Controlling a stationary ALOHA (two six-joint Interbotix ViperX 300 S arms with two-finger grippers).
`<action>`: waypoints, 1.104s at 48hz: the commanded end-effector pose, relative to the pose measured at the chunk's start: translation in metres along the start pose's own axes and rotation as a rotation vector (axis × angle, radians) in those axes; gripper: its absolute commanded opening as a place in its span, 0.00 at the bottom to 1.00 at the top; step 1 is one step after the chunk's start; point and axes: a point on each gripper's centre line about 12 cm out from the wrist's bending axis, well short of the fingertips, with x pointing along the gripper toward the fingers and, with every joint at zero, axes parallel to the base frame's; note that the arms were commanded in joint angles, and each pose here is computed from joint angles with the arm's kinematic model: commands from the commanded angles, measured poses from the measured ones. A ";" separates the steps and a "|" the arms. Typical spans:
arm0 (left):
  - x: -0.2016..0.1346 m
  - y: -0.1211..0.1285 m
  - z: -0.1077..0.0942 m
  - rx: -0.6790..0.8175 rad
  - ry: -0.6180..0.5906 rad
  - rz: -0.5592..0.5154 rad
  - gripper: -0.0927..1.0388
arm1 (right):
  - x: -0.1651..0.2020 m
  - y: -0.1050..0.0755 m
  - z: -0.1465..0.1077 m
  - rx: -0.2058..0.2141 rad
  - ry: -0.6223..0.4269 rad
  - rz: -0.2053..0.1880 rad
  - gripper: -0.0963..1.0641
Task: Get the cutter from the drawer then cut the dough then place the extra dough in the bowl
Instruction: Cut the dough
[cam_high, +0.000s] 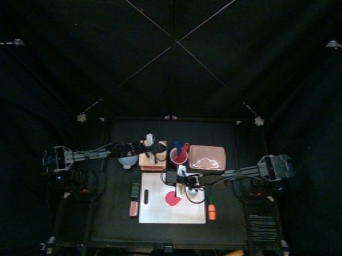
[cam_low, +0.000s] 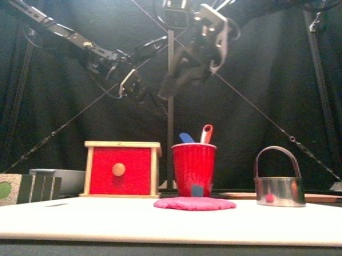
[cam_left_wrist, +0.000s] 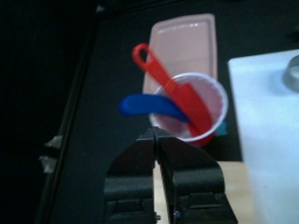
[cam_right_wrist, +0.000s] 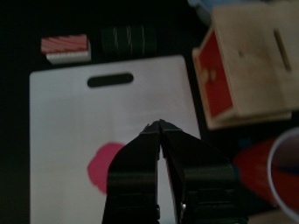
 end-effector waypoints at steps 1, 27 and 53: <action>-0.009 -0.029 0.015 -0.023 -0.129 0.025 0.42 | -0.028 -0.001 -0.011 0.048 0.027 0.006 0.32; -0.047 -0.107 -0.002 -0.157 -0.353 0.162 0.42 | -0.038 0.012 -0.082 0.138 0.388 -0.023 0.87; -0.058 -0.118 -0.013 -0.269 -0.352 0.134 0.42 | -0.014 0.014 -0.114 0.095 0.484 -0.043 0.86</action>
